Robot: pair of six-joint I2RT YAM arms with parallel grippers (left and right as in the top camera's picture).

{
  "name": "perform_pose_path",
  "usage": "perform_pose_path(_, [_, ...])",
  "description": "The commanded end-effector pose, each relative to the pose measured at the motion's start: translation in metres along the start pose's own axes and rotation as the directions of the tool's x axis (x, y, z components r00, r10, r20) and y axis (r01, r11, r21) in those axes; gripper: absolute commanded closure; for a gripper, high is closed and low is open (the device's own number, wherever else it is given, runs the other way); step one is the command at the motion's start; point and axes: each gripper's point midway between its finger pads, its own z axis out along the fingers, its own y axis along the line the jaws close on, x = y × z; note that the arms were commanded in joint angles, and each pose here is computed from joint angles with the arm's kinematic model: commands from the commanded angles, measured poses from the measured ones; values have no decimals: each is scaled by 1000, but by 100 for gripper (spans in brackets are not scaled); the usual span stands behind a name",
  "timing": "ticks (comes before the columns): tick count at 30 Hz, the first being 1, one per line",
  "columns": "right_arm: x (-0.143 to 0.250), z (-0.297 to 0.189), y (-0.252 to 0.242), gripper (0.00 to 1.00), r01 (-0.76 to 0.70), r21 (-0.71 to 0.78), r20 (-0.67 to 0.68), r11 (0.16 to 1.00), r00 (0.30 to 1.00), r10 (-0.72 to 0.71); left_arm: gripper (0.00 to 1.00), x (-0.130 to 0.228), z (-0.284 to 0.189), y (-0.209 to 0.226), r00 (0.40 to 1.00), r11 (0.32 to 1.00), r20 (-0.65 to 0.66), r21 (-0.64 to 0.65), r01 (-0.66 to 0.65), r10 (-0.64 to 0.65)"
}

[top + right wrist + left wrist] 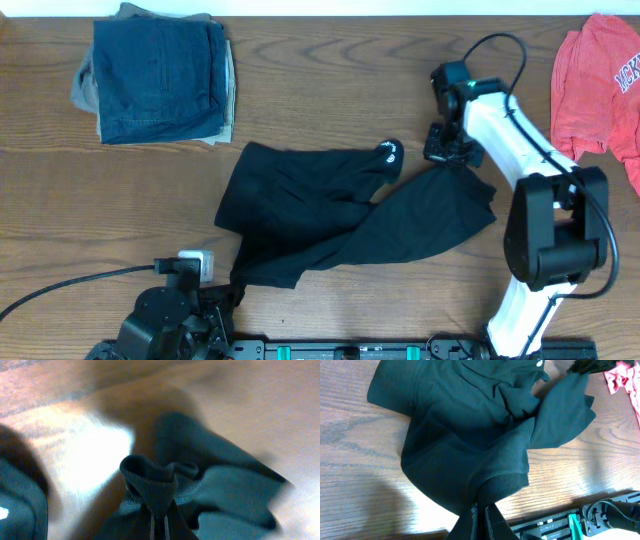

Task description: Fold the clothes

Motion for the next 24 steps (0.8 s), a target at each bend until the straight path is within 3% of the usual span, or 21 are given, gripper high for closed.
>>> perform_pose_path(1, [-10,-47,-18,99,-47,-16,72,999,996,48,94,-5,-5,0,1000,1000,29,-3,3,-3])
perform_pose_path(7, [23,-78,-54,99,-125,34,17,992,992,125,94,-6,-5,1,999,1000,32,-7,3,-3])
perform_pose_path(12, [50,-94,-91,99,-194,166,30,967,981,192,94,-6,-5,1,999,1000,33,-9,4,-3])
perform_pose_path(20, [101,-79,-123,92,-249,239,4,938,967,256,94,-6,-5,1,999,1000,33,-9,3,-3])
perform_pose_path(21, [106,-75,-125,89,-261,243,1,934,963,268,94,-6,-5,1,999,1000,34,-9,3,-3])
perform_pose_path(22, [112,-70,-128,80,-275,248,-2,929,959,284,94,-6,-5,1,999,1000,33,-9,3,-3])
perform_pose_path(24, [120,-60,-132,40,-287,250,-12,924,954,300,94,-6,-5,1,999,1000,33,-9,3,-3])
